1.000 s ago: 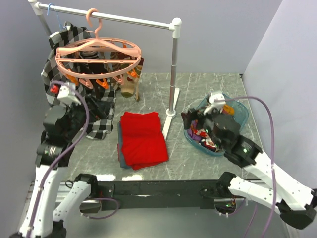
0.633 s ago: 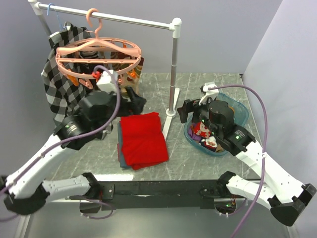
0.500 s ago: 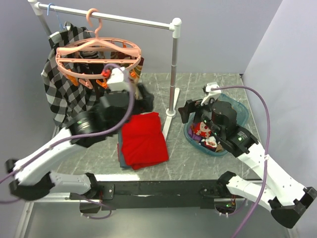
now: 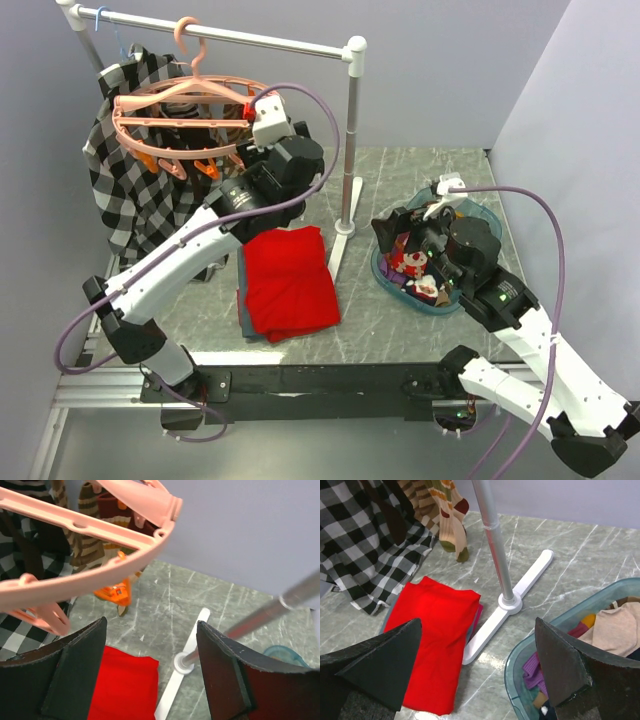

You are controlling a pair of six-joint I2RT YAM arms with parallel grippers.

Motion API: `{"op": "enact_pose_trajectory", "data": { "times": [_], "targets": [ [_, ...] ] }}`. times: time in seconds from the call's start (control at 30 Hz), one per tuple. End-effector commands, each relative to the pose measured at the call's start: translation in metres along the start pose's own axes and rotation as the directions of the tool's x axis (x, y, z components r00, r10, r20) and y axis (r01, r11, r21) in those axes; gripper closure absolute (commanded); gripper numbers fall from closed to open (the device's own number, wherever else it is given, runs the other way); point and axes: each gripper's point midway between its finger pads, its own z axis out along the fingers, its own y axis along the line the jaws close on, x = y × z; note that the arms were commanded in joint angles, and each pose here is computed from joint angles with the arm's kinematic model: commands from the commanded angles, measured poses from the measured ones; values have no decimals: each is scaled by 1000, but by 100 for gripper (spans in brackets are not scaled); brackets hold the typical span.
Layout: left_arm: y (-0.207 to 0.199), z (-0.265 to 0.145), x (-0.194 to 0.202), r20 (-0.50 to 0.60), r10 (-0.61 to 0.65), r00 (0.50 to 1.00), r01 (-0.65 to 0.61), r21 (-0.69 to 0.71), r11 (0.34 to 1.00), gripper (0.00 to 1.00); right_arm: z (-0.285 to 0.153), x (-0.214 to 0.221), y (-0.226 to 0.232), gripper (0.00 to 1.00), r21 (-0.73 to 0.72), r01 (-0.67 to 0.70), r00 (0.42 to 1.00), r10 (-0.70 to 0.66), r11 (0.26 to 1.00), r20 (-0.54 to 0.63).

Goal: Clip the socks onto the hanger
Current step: Open the clamp at the hanger.

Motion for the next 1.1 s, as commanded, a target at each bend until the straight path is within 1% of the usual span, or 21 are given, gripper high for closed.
{"op": "enact_pose_trajectory", "data": {
  "times": [0.0,0.2,0.5,0.67,0.73,0.77,0.83,0.87,0.93,1.07],
  "targets": [
    [8,7,-16,3,-50,999,50,-10,999,23,-3,-1,-6,0,16,0,1000,-1,1000,17],
    [23,26,-21,29,-52,998,54,-56,997,23,-5,-1,-8,0,23,3,1000,-4,1000,23],
    [26,48,-18,57,-32,998,37,-97,995,24,-4,1,-8,0,21,8,1000,-9,1000,20],
    [32,52,-20,109,-18,994,33,-141,990,29,-4,3,-6,0,5,0,1000,0,1000,19],
    [35,53,-24,140,-30,990,51,-152,987,32,-4,8,-3,0,-16,1,1000,-1,1000,13],
    [40,55,-19,148,-19,989,45,-178,983,33,-4,5,-1,0,-30,-5,1000,6,1000,28],
    [42,53,-27,192,-54,980,88,-171,981,35,-4,10,5,0,-68,-8,1000,10,998,26],
    [44,54,-21,192,-48,980,82,-173,982,35,-3,10,8,0,-89,-12,999,16,996,39],
    [43,51,-28,218,-81,973,116,-152,982,36,-4,10,18,0,-148,-14,999,22,989,48],
    [46,50,-31,233,-80,969,119,-155,981,41,-3,5,37,0,-250,-19,995,42,968,87]
  ]
}}
